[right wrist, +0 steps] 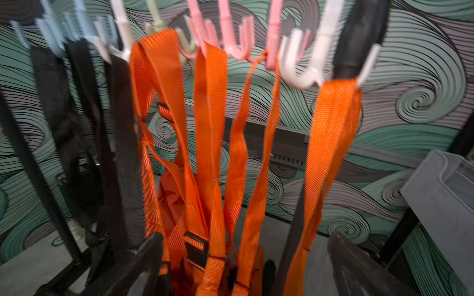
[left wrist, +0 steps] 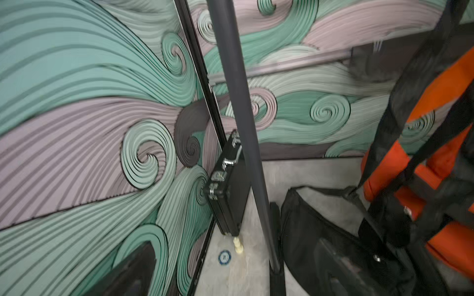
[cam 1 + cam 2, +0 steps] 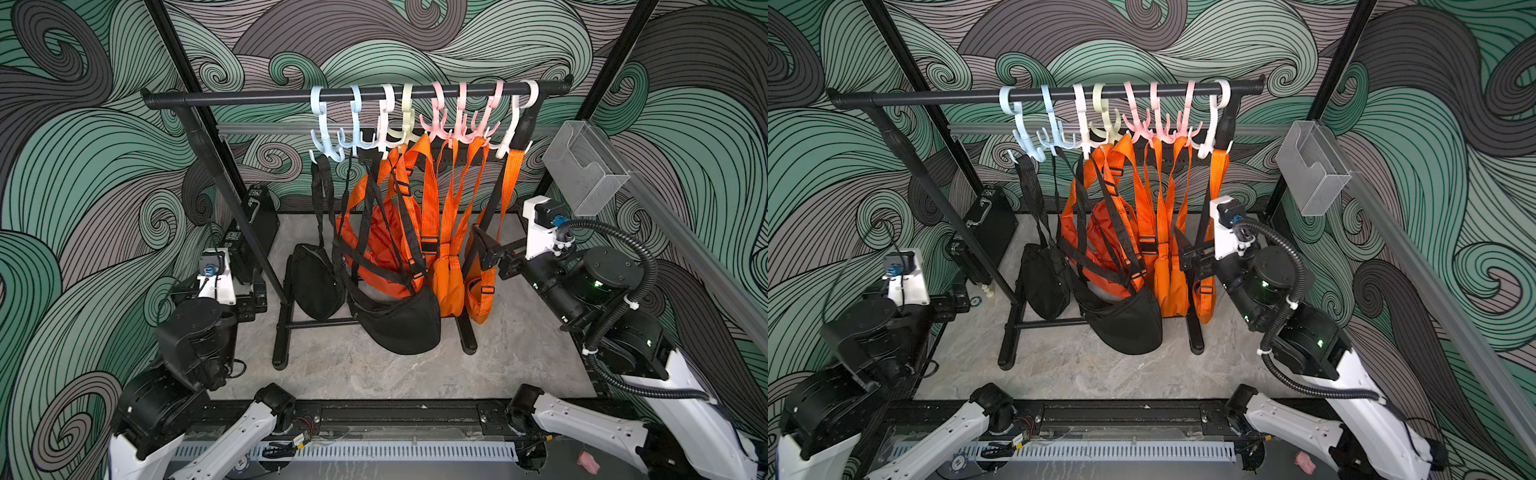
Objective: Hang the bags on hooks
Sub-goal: Reset both arms
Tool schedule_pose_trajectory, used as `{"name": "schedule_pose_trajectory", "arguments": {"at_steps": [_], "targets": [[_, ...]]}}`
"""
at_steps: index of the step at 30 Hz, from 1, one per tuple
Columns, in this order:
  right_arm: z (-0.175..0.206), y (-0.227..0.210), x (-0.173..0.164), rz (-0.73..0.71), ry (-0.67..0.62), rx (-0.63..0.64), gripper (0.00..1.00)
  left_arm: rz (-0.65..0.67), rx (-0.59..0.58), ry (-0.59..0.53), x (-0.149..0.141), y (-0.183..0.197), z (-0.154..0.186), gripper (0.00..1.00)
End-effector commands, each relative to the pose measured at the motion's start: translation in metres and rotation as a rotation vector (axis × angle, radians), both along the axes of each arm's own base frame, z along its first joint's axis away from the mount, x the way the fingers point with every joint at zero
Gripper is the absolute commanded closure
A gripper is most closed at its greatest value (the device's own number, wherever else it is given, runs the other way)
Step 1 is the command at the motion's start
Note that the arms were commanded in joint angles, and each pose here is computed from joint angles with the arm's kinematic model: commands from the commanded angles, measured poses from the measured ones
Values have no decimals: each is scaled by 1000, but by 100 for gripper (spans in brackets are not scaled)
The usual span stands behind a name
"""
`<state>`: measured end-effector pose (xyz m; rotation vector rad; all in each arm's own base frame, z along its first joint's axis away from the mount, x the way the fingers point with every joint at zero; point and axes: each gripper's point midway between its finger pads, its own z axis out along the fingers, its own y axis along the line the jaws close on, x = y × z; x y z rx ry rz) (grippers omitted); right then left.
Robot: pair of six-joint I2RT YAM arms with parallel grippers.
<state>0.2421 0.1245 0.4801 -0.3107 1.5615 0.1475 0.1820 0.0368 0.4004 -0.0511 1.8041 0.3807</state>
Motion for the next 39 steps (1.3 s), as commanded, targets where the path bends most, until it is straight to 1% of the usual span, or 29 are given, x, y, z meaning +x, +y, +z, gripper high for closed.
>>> {"name": "schedule_pose_trajectory", "arguments": {"at_steps": [1,5,7,9,11,13,15,16,18,20,23,24,29,32,35,38,39], "targets": [[-48,-54,8,-235,89,62,1,13,-64,49,-2,-2,-33,1],[-102,-106,16,-451,169,143,1,8,-114,25,14,-12,-52,1],[-128,-128,22,-555,211,180,1,7,-110,33,27,-20,-66,1],[-157,-146,29,-633,266,220,1,39,-91,60,38,-22,-84,2],[-178,-162,35,-699,264,232,1,76,-56,84,44,-19,-98,1],[-193,-173,41,-754,208,237,1,126,-24,100,49,-13,-114,1],[-211,-178,49,-764,158,210,1,136,-32,131,55,-12,-134,1],[-219,-180,51,-774,149,203,1,153,-57,137,56,-9,-142,1],[-234,-186,57,-796,164,168,1,172,-111,142,61,-7,-152,2],[-245,-192,64,-820,168,137,1,195,-122,139,69,-3,-161,1],[-265,-196,76,-827,202,147,1,246,-146,151,78,5,-170,1],[-271,-196,80,-822,214,132,1,259,-154,155,80,8,-171,1],[-300,-196,95,-826,239,103,1,288,-113,172,96,15,-190,1],[-311,-187,105,-760,244,63,1,308,-146,151,101,19,-201,1],[-316,-186,112,-752,230,86,1,312,-175,133,110,23,-214,1],[-325,-178,121,-705,239,102,1,355,-205,100,118,31,-223,1],[-328,-175,124,-683,242,77,1,366,-216,83,122,35,-224,1]]}}
